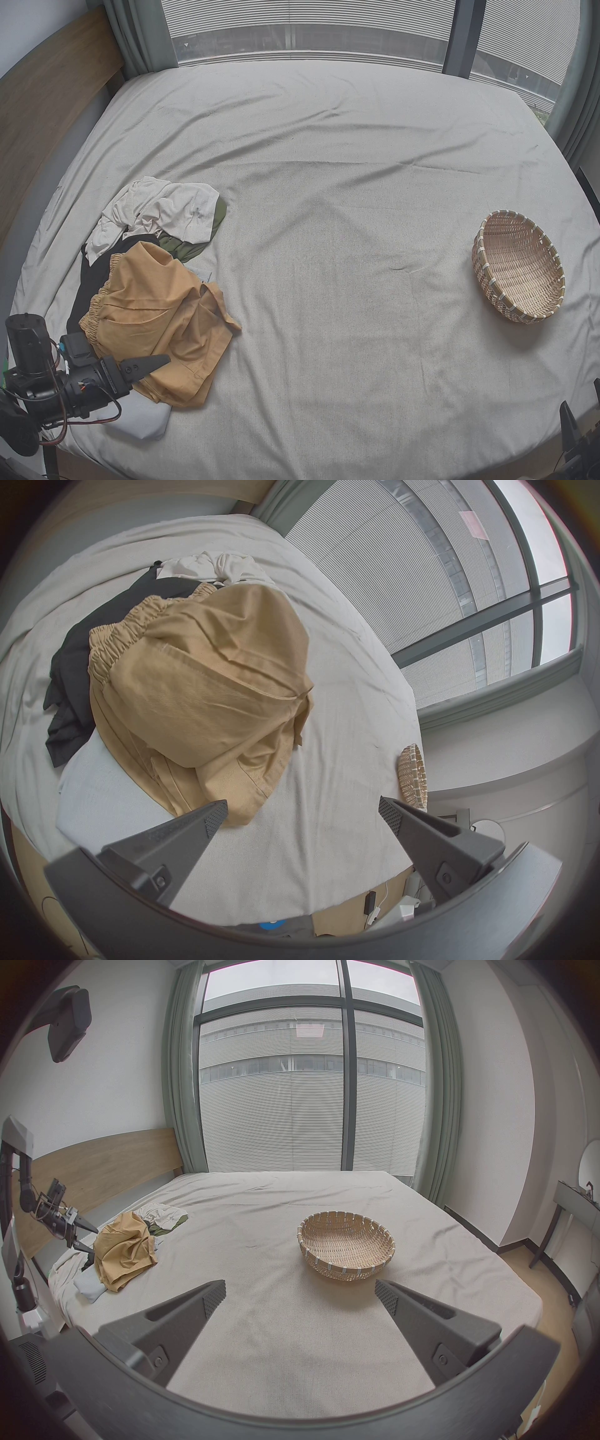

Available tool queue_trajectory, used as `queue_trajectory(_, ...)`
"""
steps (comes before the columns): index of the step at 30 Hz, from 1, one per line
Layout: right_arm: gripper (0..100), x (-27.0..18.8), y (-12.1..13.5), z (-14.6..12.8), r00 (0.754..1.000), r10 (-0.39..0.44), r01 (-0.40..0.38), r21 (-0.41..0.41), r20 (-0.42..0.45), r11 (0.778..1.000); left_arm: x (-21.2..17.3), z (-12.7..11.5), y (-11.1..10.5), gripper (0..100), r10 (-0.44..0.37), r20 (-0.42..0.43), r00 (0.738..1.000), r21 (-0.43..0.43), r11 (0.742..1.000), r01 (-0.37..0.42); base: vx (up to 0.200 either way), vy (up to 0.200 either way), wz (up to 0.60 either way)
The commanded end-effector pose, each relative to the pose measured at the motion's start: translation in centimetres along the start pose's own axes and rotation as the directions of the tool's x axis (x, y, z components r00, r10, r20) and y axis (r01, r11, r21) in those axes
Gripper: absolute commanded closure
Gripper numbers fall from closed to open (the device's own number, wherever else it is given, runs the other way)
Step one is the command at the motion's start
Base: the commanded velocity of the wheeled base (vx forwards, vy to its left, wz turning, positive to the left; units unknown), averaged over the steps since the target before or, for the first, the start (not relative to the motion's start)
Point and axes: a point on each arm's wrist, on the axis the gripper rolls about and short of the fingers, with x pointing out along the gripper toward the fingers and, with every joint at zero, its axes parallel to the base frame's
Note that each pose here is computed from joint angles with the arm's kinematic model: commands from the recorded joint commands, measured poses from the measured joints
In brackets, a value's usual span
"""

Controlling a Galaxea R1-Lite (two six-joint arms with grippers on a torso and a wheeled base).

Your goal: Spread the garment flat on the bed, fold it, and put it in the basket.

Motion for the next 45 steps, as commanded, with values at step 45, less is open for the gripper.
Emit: queue_trajectory(45,0,0.1,0.0,-0.5,1.0,0.0,0.0,0.0,-0.012,1.0,6.4,-1.9,6.4,0,0.088,-0.109,0.99,-0.006,0.996,-0.089,0.0,0.0,0.0)
